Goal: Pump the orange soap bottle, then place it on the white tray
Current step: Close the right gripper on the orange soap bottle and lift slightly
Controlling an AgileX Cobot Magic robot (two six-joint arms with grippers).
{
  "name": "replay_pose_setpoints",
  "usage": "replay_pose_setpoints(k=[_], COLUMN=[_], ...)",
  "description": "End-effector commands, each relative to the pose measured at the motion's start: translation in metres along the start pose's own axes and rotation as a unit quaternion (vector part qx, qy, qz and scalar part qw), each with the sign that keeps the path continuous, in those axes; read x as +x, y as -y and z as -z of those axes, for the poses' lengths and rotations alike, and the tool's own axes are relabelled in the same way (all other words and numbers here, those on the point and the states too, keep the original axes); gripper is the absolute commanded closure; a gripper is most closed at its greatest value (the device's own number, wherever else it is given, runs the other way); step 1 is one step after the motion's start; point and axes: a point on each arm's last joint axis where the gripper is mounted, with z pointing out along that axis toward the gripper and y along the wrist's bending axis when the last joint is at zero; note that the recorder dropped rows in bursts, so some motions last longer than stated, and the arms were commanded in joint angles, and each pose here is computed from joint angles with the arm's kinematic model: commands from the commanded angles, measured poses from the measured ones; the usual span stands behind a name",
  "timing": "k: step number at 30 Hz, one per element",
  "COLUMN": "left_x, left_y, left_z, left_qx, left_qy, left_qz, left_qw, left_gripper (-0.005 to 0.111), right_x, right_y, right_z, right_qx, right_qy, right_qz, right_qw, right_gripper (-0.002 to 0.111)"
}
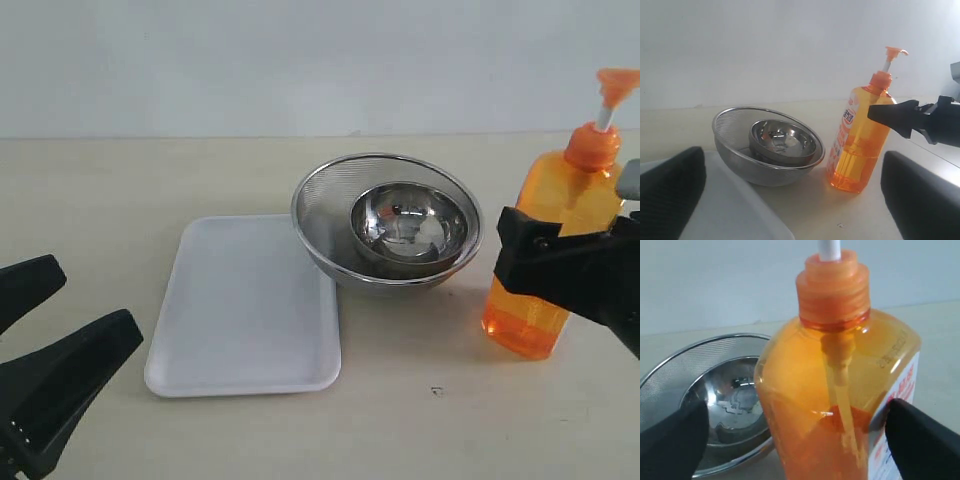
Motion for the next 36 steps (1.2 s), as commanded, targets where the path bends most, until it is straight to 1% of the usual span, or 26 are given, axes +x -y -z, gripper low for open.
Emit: replay_pose_setpoints(k=[1, 10, 13, 17, 22, 26, 29, 32, 36], left_x=[0.001, 0.001, 0.001, 0.001, 0.001, 0.001, 0.001, 0.001, 0.001], left_y=[-0.001, -0.001, -0.001, -0.001, -0.001, -0.001, -0.001, -0.001, -0.001], left_z=[0.001, 0.001, 0.001, 0.001, 0.001, 0.001, 0.001, 0.001, 0.001], left_qx=[-0.003, -0.003, -0.003, -0.003, -0.003, -0.003, -0.003, -0.003, -0.003], left_qy=[-0.003, -0.003, -0.003, -0.003, -0.003, -0.003, -0.003, -0.003, -0.003], left_qz=[0.007, 0.007, 0.007, 0.007, 0.007, 0.007, 0.007, 0.007, 0.007], left_qw=[1.0, 1.0, 1.0, 1.0, 1.0, 1.0, 1.0, 1.0, 1.0], left_gripper=[0.019, 0.019, 0.019, 0.019, 0.019, 0.019, 0.019, 0.019, 0.019], right_x=[-0.001, 0.007, 0.008, 0.008, 0.008, 0.01, 0.013, 0.017, 0.02], right_y=[-0.003, -0.001, -0.001, 0.0, 0.005, 0.008, 0.013, 0.018, 0.019], right_z=[-0.008, -0.018, -0.018, -0.018, -0.017, -0.016, -0.015, -0.012, -0.012], right_qx=[0.021, 0.059, 0.061, 0.067, 0.087, 0.103, 0.131, 0.146, 0.143], right_qy=[0.009, 0.012, 0.01, 0.012, 0.01, -0.009, -0.025, -0.037, -0.041], right_qz=[-0.003, 0.012, 0.046, 0.058, 0.126, 0.152, 0.138, 0.118, 0.097], right_qw=[1.0, 0.998, 0.997, 0.996, 0.988, 0.983, 0.981, 0.981, 0.984], right_gripper=[0.023, 0.023, 0.023, 0.023, 0.023, 0.023, 0.023, 0.023, 0.023])
